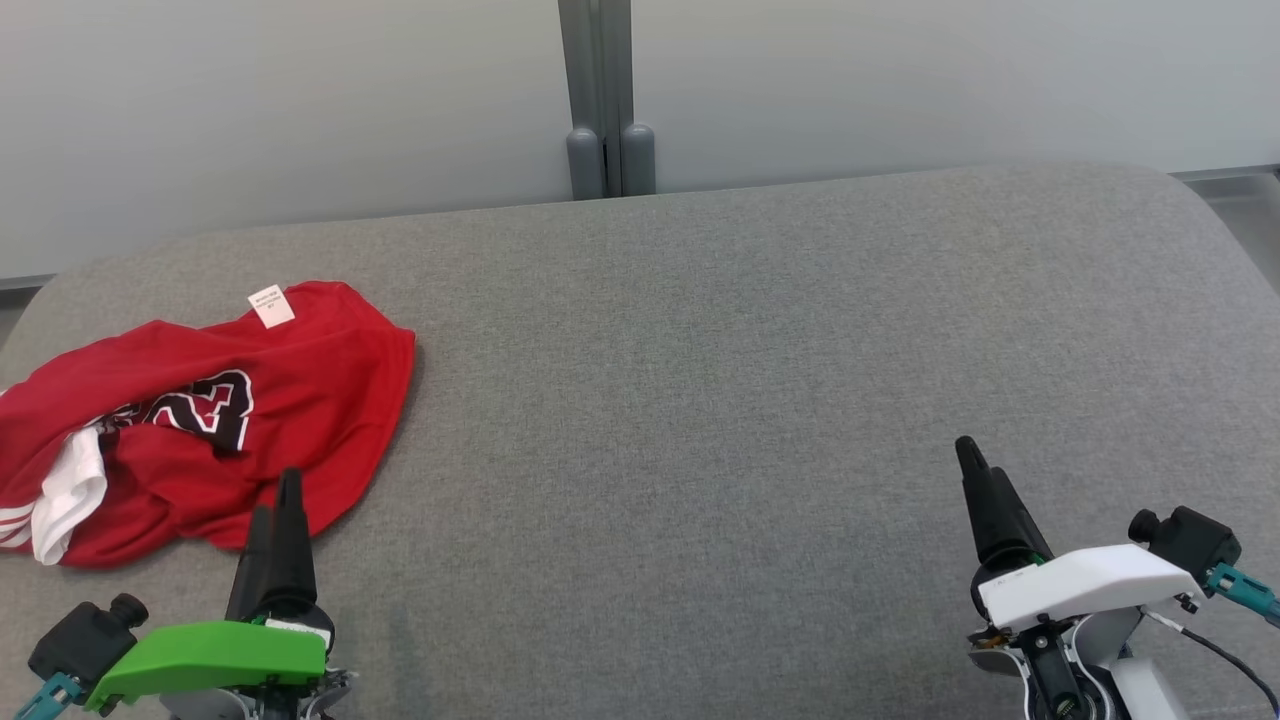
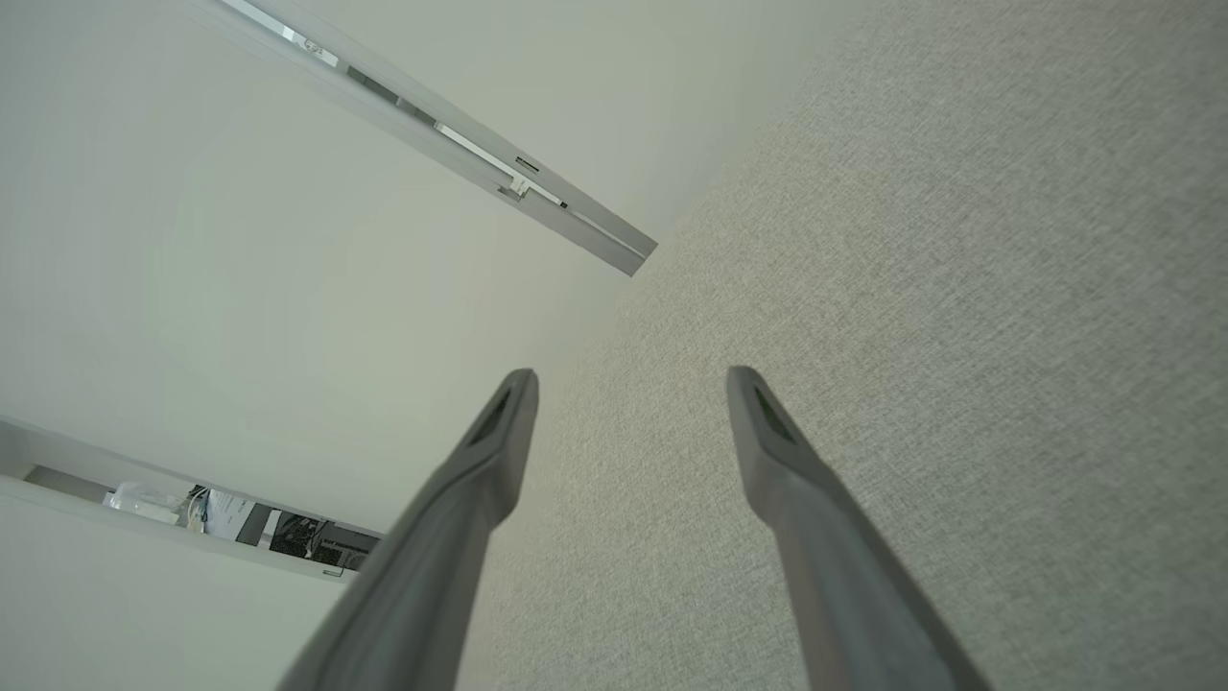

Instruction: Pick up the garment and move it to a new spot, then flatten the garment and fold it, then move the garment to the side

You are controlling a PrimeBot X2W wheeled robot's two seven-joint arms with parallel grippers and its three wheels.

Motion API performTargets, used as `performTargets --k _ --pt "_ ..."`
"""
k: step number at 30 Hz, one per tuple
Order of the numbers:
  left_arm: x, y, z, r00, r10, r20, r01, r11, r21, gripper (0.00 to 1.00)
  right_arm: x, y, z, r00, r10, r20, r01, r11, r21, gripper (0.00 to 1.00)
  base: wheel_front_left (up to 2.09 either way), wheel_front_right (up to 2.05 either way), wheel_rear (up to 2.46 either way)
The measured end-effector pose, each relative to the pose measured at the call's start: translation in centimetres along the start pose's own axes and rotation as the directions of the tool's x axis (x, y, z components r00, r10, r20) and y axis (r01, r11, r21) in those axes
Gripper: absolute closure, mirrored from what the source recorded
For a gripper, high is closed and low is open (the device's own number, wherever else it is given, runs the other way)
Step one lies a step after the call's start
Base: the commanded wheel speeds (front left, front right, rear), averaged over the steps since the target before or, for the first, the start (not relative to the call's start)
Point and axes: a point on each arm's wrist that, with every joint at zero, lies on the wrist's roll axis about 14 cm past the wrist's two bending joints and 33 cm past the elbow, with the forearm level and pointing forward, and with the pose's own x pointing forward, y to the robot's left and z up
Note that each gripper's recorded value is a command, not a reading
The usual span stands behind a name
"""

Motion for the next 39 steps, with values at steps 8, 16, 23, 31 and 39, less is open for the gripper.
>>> performTargets --k 8,16,23,31,39 --pt "-0.2 -0.7 -0.1 1.000 -0.018 0.005 0.017 0.993 0.113 0.00 -0.1 0.8 -0.7 1.000 0.028 -0.013 -0.029 0.993 -0.113 0.00 0.00 0.00 0.00" --pt "-0.2 -1.6 0.0 0.999 -0.046 0.016 0.041 0.975 0.216 0.00 -0.2 1.6 -1.2 0.998 0.057 -0.022 -0.060 0.975 -0.213 0.00 0.00 0.00 0.00" --pt "-0.2 -2.6 0.1 0.996 -0.083 0.026 0.072 0.951 0.302 0.00 -0.2 2.2 -1.0 0.997 0.082 -0.015 -0.082 0.950 -0.300 0.00 0.00 0.00 0.00" --pt "-0.3 -3.4 0.1 0.992 -0.118 0.033 0.097 0.921 0.377 0.00 -0.3 2.9 -1.3 0.993 0.113 -0.017 -0.110 0.915 -0.388 0.00 0.00 0.00 0.00" --pt "-0.3 -4.1 0.1 0.988 -0.147 0.040 0.116 0.896 0.429 0.00 -0.4 3.4 -1.6 0.990 0.138 -0.023 -0.133 0.877 -0.461 0.00 0.00 0.00 0.00"
